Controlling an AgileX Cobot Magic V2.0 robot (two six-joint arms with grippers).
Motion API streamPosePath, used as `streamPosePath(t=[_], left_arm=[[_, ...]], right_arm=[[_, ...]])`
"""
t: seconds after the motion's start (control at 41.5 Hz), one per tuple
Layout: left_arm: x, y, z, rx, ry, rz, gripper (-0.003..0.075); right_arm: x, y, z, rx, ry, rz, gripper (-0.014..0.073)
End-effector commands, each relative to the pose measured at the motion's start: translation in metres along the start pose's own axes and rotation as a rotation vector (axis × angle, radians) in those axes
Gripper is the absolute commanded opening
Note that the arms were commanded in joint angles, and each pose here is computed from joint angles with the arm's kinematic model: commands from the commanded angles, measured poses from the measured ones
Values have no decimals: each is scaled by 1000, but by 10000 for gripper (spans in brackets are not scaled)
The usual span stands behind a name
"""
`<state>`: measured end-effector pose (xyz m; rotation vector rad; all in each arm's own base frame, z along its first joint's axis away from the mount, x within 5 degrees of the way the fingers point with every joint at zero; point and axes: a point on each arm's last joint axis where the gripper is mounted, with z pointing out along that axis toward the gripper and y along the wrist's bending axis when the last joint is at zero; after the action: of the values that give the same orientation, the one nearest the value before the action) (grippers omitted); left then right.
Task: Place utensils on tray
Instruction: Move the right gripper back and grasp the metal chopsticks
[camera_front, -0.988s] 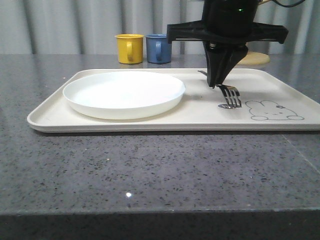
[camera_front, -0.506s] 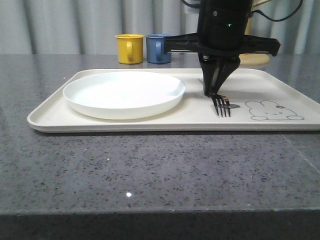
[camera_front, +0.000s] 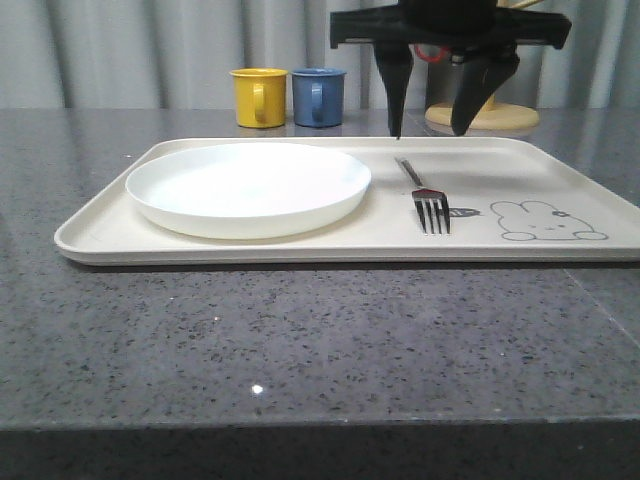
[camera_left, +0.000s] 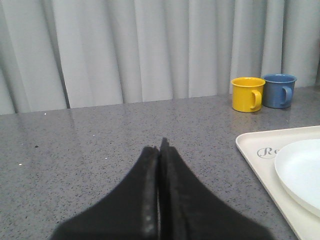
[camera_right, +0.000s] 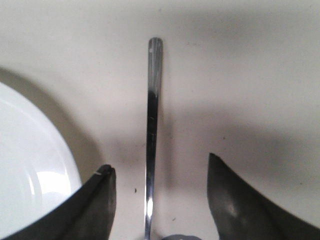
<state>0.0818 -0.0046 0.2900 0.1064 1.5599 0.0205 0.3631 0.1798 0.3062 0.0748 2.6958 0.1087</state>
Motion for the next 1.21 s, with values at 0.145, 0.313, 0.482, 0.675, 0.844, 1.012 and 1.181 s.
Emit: streamPosePath(t=[0.145,0.313,0.482,0.675,0.844,1.012,1.181], left_arm=[[-16,2,-1,-18,-107,-12,-19],[-16,2,-1,-18,-107,-12,-19],[-16,2,-1,-18,-109,-12,-19],[-17,2,-1,-19,-114,-12,-19],[-17,2,-1,-19,-114,-12,-19],[-17,2,-1,-19,-114,-12,-19],[-17,2,-1,-19,-114,-12,-19]], right_arm=[[-11,-30,-56,28,-75,-86,443],[-12,-64,-64,102,0,-114,443],[-13,-107,-70,149,30,-76,443],[2,-161,-66,181,60,-10,443],[15,-192,-52,172,108,1,443],[21,-217,-41,175,116,43,443],[21,-231,-37,160,110,50,443]])
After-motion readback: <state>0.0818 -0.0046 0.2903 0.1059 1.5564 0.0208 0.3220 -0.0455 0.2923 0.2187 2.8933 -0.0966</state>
